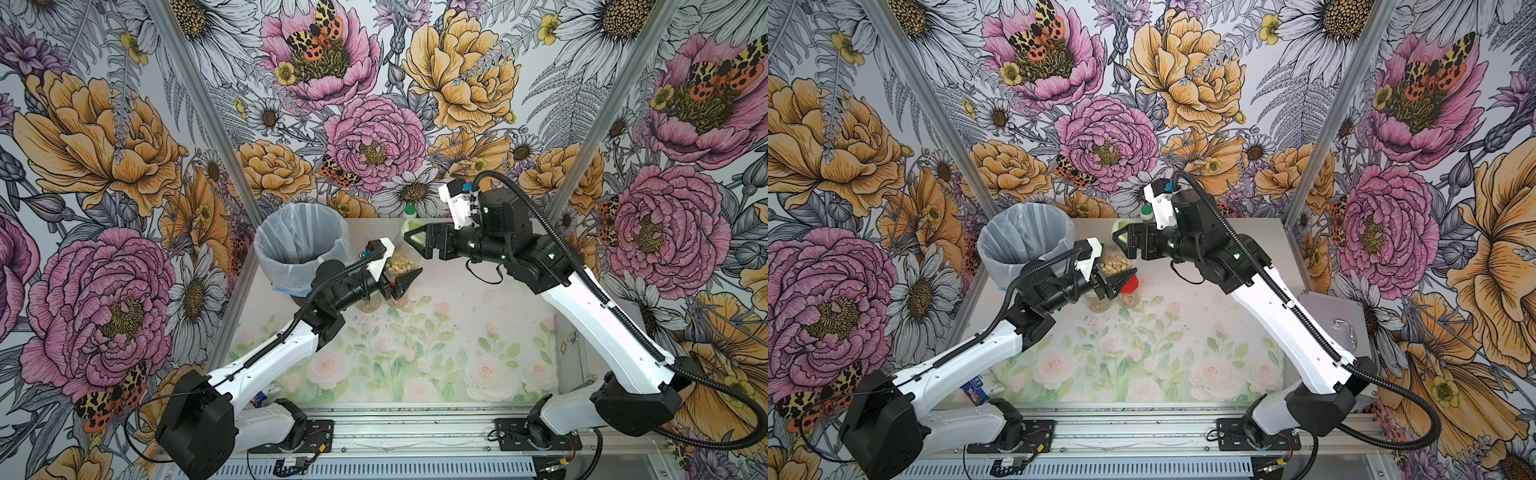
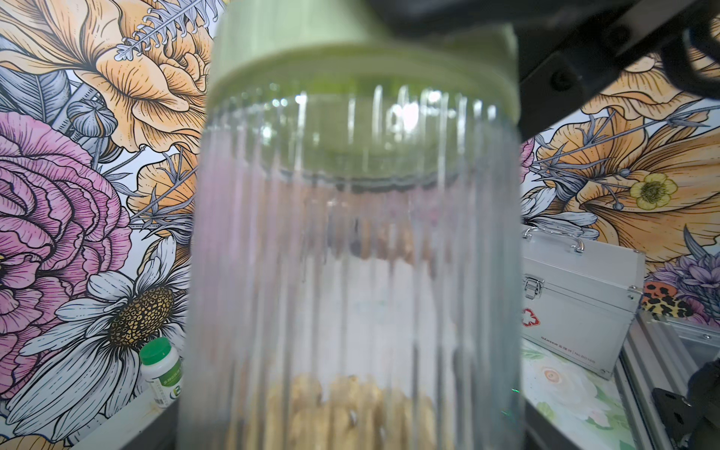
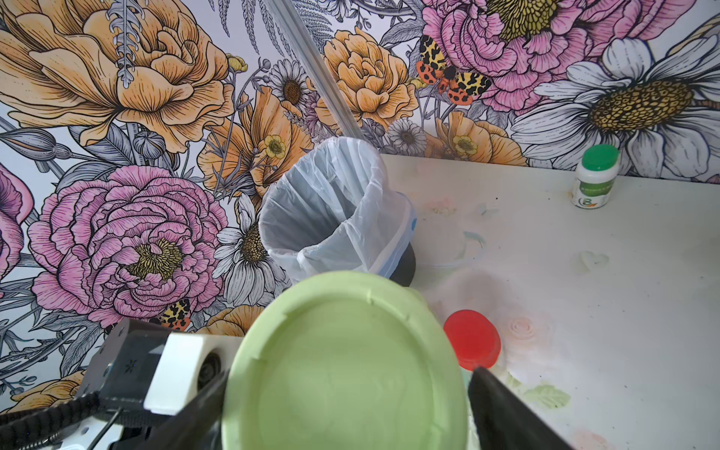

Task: Empty moldy peanuts from jars
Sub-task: Unscrew the lid from the jar.

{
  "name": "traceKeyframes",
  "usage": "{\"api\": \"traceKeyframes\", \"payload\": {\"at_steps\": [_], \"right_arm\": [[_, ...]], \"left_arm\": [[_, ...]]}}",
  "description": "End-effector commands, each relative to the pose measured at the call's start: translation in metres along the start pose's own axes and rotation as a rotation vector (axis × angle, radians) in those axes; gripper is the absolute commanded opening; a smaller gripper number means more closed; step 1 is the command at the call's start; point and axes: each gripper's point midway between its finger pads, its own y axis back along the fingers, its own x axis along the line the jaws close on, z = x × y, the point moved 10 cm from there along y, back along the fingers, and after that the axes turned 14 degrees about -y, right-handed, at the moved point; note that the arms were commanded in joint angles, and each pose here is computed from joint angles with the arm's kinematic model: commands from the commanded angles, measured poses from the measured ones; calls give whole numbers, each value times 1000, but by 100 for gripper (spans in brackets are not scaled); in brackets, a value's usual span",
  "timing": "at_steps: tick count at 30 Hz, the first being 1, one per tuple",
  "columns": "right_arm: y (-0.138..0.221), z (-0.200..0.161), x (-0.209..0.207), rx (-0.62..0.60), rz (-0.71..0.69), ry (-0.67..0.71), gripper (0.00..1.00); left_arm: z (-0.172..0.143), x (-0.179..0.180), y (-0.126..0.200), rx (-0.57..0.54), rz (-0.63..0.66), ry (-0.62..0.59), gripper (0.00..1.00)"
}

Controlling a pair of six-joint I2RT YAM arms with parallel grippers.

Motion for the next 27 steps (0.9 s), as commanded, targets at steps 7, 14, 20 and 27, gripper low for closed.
{"api": "traceKeyframes", "payload": {"at_steps": [7, 14, 20, 27], "right_arm": [[16, -2, 1, -35, -7, 23, 92], [20, -3, 2, -43, -7, 23, 92], [23, -6, -1, -47, -18, 21, 92], [27, -10, -4, -49, -29, 17, 92]], "left_arm": [[38, 7, 10, -150, 35, -85, 20], [37, 7, 10, -152, 35, -81, 19], [38, 8, 11, -154, 38, -83, 20], [38, 9, 10, -156, 37, -82, 19]]}}
